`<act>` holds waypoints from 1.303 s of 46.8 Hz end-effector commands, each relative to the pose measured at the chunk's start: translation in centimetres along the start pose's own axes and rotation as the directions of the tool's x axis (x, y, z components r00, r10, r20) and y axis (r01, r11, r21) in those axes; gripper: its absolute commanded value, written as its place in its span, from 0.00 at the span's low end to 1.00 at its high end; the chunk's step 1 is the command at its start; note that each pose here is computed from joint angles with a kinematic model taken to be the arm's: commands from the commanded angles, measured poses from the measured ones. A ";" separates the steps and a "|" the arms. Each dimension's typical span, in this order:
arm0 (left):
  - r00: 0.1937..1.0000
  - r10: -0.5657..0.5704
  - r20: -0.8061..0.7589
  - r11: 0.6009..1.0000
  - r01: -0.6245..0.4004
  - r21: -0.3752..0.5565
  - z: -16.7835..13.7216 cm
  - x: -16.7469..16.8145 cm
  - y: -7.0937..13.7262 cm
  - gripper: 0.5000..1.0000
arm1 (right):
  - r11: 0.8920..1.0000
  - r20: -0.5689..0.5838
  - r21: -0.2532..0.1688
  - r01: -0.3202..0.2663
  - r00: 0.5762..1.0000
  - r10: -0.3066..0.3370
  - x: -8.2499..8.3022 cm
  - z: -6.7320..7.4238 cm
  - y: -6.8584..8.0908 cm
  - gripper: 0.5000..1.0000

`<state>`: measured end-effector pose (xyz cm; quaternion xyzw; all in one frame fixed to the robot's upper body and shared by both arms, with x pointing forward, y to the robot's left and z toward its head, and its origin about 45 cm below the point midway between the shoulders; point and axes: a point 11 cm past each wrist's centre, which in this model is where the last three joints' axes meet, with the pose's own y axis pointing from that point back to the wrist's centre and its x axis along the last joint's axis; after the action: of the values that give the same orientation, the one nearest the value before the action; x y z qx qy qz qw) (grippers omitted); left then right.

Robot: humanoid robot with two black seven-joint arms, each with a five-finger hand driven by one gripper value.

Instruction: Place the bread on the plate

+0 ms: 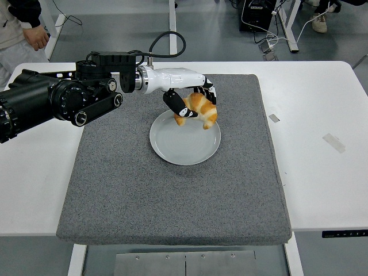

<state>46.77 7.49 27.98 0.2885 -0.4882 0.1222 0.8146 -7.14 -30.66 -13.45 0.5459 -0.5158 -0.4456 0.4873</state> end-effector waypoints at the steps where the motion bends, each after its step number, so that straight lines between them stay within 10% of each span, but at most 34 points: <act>1: 1.000 -0.004 -0.005 1.000 0.004 0.005 -0.3 -0.5 0.0 0.39 | 1.000 0.000 0.000 0.000 1.000 0.000 0.0 0.0 0.0 1.00; 44: 0.998 -0.038 -0.043 0.998 0.040 0.044 -2.4 -5.5 0.5 0.42 | 1.000 0.003 0.001 -0.001 1.000 0.001 0.0 0.0 0.0 1.00; 61: 0.999 -0.022 -0.046 0.999 0.024 0.039 -2.4 -5.9 0.5 0.82 | 1.000 0.003 0.001 -0.001 1.000 0.001 0.0 0.0 0.0 1.00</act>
<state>45.40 9.83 22.16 0.3083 -0.4643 0.1276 0.8205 -7.11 -30.67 -13.45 0.5451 -0.5170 -0.4460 0.4865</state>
